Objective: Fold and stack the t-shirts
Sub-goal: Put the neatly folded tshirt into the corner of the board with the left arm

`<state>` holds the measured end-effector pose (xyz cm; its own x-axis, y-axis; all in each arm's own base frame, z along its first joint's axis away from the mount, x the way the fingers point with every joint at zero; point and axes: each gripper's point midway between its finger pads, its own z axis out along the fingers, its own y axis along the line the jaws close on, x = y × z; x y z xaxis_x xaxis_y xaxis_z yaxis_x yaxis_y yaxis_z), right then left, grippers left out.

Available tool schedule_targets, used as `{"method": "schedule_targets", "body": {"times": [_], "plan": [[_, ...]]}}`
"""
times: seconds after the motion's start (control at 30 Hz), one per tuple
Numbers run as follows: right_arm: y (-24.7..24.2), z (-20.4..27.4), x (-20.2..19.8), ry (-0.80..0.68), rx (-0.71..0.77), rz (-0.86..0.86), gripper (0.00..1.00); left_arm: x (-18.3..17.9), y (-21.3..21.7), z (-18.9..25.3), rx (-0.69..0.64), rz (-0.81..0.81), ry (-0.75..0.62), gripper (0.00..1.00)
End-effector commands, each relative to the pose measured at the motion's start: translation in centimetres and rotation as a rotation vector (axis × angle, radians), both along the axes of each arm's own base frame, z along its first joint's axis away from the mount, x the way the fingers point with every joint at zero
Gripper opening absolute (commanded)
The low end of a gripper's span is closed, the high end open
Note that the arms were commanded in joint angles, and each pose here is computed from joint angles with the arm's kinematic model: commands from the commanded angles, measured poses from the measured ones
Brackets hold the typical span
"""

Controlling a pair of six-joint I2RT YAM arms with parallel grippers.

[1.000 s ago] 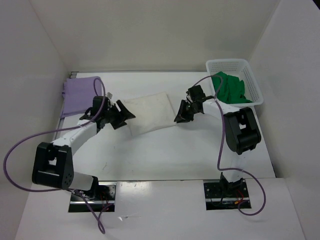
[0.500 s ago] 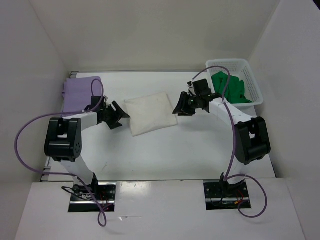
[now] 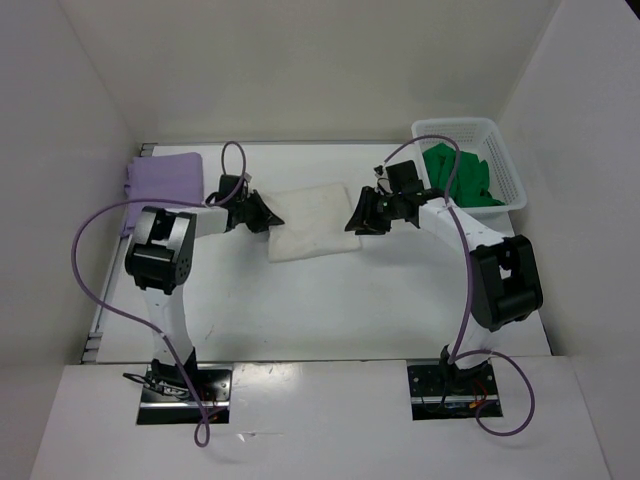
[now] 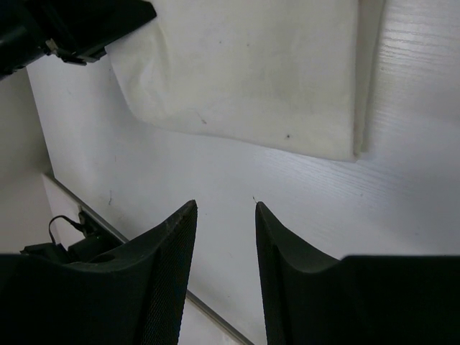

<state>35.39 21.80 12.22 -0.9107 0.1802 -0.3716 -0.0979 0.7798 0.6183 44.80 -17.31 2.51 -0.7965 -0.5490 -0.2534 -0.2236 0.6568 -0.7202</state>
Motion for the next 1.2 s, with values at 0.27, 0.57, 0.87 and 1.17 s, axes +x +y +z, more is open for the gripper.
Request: {"method": "schedule_targets", "body": {"times": [0.27, 0.57, 0.87, 1.17], "plan": [[-2.1, 2.8, 1.4, -0.068, 0.014, -0.037, 0.44, 12.4, 0.3, 20.6, -0.056, 0.018, -0.411, 0.00], [-2.5, 2.0, 1.4, -0.045, -0.003, -0.015, 0.44, 10.9, 18.7, 27.9, 0.007, 0.422, -0.563, 0.23], [-2.4, 1.2, 0.6, -0.019, 0.003, 0.005, 0.44, -2.3, 27.5, 15.6, 0.076, 0.815, -0.296, 1.00], [-2.2, 3.7, 4.5, -0.051, 0.023, -0.134, 0.05, -5.3, 16.4, 14.6, 0.062, 0.436, -0.262, 1.00]]}}
